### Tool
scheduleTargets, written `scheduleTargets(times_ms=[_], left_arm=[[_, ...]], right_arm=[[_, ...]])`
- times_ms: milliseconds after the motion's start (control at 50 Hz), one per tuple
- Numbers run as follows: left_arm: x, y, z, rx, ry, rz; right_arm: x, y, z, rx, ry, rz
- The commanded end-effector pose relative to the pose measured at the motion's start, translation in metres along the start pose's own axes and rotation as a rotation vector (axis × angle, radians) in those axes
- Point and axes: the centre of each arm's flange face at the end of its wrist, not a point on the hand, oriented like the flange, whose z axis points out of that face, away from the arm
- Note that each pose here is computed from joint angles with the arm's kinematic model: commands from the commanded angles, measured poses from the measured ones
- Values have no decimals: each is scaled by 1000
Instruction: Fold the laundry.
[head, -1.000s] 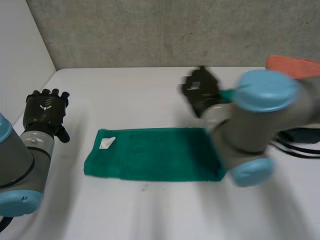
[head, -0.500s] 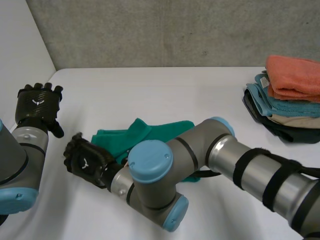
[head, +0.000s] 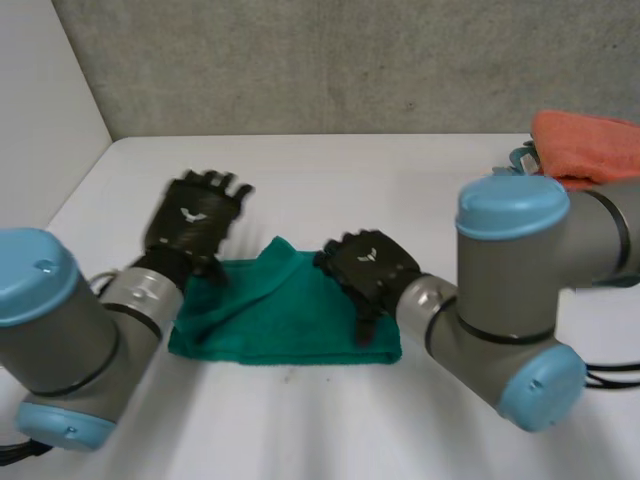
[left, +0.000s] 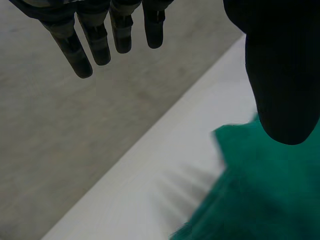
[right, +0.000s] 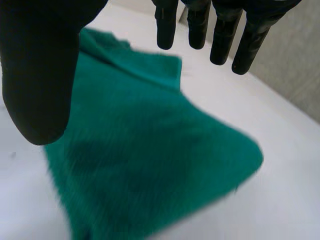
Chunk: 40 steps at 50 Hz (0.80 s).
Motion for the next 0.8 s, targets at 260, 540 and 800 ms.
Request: scheduleTargets(times_ms=[260, 540, 800], left_arm=[[13, 60, 46, -201, -25, 94], [-16, 75, 43, -340, -246, 193], [4, 50, 30, -276, -192, 199]], right_arm=[[-10, 40, -7, -34, 58, -58], [-5, 53, 4, -55, 150, -160], [-4, 56, 3, -68, 145, -129]])
